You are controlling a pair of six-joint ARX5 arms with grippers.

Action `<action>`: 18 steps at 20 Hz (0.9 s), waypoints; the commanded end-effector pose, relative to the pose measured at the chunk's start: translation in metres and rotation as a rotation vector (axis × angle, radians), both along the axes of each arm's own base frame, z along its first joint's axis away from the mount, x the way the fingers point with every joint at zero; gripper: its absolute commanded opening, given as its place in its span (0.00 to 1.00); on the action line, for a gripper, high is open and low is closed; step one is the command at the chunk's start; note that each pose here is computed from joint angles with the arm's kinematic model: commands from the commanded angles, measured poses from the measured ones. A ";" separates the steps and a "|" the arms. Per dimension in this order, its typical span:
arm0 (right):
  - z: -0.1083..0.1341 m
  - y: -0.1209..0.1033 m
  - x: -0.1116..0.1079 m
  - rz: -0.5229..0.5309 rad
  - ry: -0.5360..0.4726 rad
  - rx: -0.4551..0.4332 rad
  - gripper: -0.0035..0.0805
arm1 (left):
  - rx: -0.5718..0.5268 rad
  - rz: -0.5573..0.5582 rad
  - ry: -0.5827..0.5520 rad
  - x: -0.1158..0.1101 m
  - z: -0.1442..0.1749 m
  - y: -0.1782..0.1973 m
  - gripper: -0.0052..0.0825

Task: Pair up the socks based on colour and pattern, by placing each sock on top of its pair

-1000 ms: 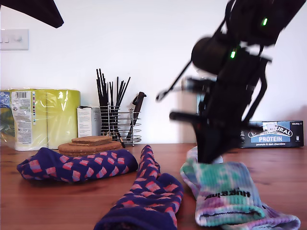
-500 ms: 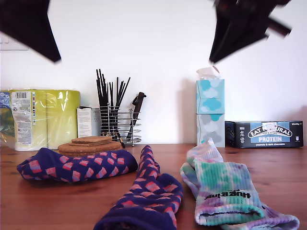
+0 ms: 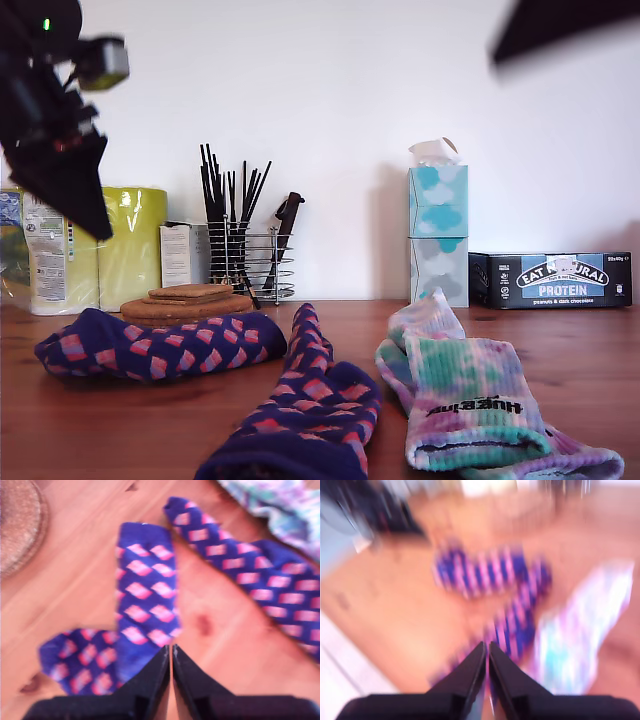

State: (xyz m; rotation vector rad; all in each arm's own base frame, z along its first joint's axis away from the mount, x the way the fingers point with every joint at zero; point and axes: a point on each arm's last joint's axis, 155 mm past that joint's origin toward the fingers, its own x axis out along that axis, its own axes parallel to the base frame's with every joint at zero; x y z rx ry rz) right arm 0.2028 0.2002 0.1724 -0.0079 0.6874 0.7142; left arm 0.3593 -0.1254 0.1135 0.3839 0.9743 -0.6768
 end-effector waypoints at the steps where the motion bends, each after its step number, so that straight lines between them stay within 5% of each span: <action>1: 0.001 0.003 -0.010 0.033 0.003 0.005 0.03 | 0.007 -0.003 0.039 0.004 -0.021 0.000 0.68; 8: 0.007 0.001 -0.034 0.092 0.009 0.018 0.03 | 0.030 0.025 0.191 0.004 -0.083 0.000 0.66; 9: 0.008 0.001 -0.033 0.092 0.008 0.019 0.03 | 0.031 0.036 0.214 0.002 -0.088 0.000 0.56; 11: 0.010 0.002 -0.032 0.092 0.000 0.026 0.03 | 0.029 0.053 0.240 -0.002 -0.091 0.001 0.11; 15: 0.019 0.007 -0.027 0.110 -0.054 0.039 0.03 | -0.054 0.201 0.346 -0.008 -0.077 -0.006 0.03; 18: 0.022 0.010 -0.024 0.157 -0.119 0.001 0.03 | -0.282 0.289 0.484 -0.011 -0.041 -0.034 0.03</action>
